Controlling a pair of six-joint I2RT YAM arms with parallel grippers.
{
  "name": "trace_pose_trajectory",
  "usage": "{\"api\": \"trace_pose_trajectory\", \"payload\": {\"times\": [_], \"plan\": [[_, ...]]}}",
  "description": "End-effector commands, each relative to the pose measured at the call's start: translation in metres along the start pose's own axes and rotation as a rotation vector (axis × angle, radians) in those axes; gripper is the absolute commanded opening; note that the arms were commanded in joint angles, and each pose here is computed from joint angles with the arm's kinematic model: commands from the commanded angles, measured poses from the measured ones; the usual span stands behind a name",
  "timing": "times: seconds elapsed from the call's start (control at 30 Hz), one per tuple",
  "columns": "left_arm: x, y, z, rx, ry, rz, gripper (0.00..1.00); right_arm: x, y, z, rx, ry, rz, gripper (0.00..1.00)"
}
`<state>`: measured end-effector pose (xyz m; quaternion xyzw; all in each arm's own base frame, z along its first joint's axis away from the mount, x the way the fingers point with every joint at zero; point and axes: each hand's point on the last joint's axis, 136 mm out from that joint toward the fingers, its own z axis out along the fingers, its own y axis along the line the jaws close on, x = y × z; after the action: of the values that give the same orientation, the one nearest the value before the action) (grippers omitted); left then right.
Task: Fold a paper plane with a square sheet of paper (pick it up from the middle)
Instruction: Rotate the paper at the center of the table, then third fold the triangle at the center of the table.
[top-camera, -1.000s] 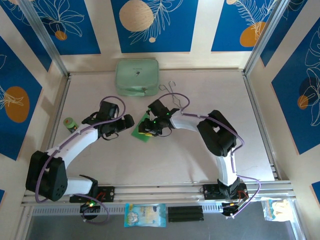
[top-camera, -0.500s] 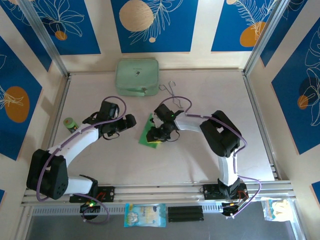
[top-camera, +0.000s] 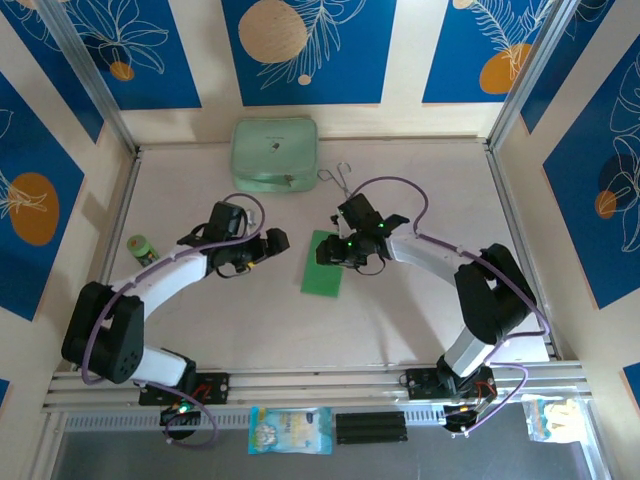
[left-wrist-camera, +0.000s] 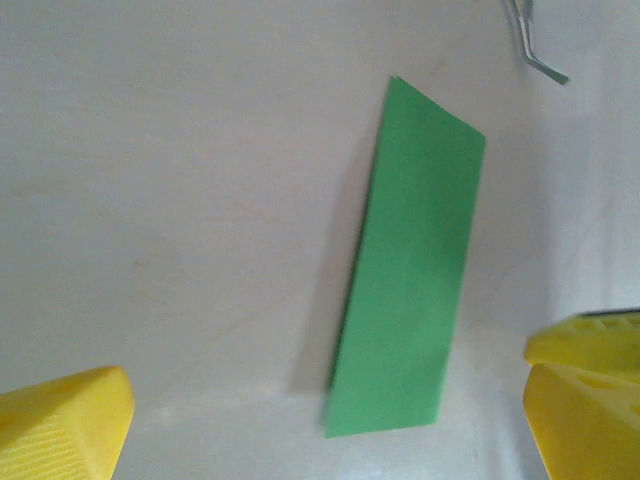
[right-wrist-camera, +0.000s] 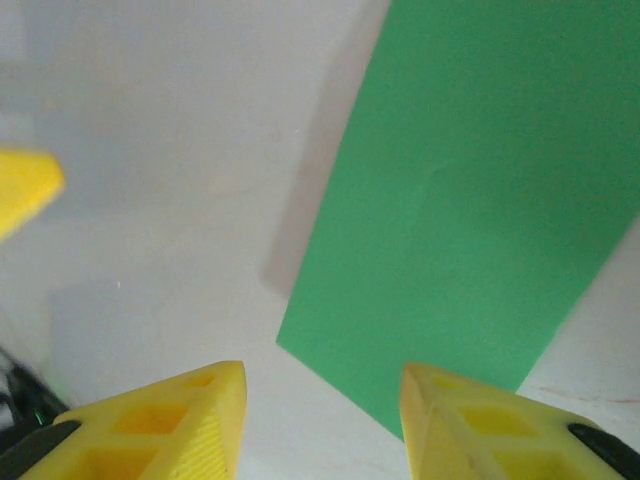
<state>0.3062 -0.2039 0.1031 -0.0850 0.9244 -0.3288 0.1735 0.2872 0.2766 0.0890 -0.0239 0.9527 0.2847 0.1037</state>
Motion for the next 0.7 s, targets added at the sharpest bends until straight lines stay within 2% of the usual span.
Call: {"api": "trace_pose_trajectory", "payload": {"times": [0.0,0.3,0.53,0.67], "plan": [[0.016,-0.015,0.012,0.075,0.066,-0.015,0.98,0.002,-0.020,0.015,0.066,-0.027,0.235,0.45],[0.047,-0.023,0.035,0.088,0.195,-0.014,0.83,0.006,-0.034,0.042,0.110,0.024,0.285,0.42],[0.061,-0.020,0.049,0.084,0.267,-0.011,0.63,0.020,-0.054,0.054,0.160,0.071,0.268,0.41],[0.067,-0.018,0.057,0.075,0.305,-0.004,0.54,0.028,-0.070,0.059,0.193,0.109,0.260,0.39]]}}
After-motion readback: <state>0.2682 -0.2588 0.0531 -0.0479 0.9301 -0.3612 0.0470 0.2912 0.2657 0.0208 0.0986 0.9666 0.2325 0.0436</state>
